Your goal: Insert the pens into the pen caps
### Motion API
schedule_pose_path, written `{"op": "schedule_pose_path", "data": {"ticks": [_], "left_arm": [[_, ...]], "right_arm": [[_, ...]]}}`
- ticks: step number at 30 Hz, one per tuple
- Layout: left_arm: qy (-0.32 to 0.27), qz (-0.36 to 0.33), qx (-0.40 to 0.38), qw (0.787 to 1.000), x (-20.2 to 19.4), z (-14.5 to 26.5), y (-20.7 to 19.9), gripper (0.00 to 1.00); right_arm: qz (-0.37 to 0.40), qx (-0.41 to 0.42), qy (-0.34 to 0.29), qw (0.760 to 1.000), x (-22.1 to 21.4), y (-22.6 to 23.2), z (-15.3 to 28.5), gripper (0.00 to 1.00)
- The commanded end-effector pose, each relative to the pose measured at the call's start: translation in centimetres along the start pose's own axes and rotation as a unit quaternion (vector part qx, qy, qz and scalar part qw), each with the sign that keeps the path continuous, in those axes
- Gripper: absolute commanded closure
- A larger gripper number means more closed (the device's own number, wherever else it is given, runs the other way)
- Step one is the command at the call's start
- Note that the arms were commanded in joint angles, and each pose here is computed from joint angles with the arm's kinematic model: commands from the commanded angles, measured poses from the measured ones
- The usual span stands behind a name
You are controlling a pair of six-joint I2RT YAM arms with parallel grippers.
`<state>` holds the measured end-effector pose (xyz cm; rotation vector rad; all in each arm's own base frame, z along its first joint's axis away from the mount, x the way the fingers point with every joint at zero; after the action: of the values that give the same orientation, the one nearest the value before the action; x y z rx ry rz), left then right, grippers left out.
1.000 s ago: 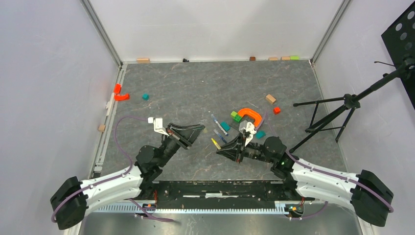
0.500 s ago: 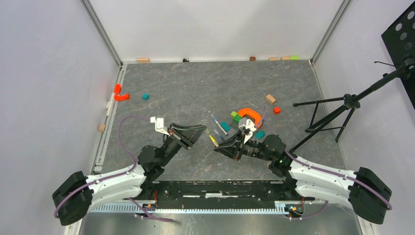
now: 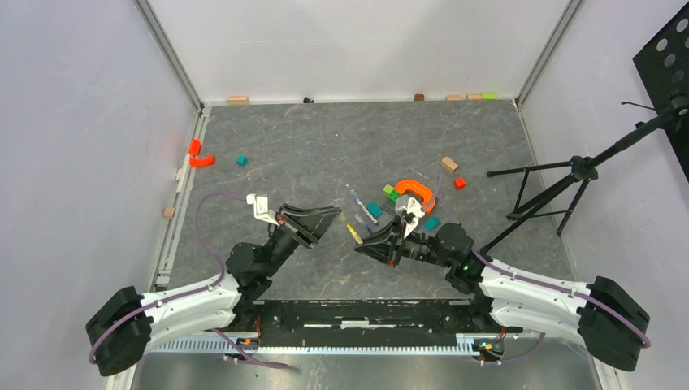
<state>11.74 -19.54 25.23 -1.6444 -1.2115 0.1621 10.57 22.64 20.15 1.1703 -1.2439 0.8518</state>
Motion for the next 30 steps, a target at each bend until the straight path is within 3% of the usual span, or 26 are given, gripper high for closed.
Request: {"op": "schedule_pose_path", "data": {"ticks": [1, 30], "left_arm": [[-0.009, 0.014, -0.027, 0.999, 0.40, 0.06, -0.79, 0.98], [0.004, 0.024, -0.025, 0.999, -0.15, 0.26, -0.30, 0.98]], "right_arm": [[0.011, 0.009, -0.040, 0.999, 2.28, 0.35, -0.78, 1.00], [0.011, 0.007, -0.044, 0.999, 2.88, 0.43, -1.15, 1.00]]}}
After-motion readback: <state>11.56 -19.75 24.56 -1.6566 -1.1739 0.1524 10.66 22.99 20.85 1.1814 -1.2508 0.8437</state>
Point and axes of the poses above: each gripper's point midway between its finger pads, its own z axis back along the fingers, its own y axis along the line the jaws close on, x = y × z, the point moved 9 cm from there along z, back along the fingers, and after that the axes turned 9 degrees about z, right-handed, at the moved point
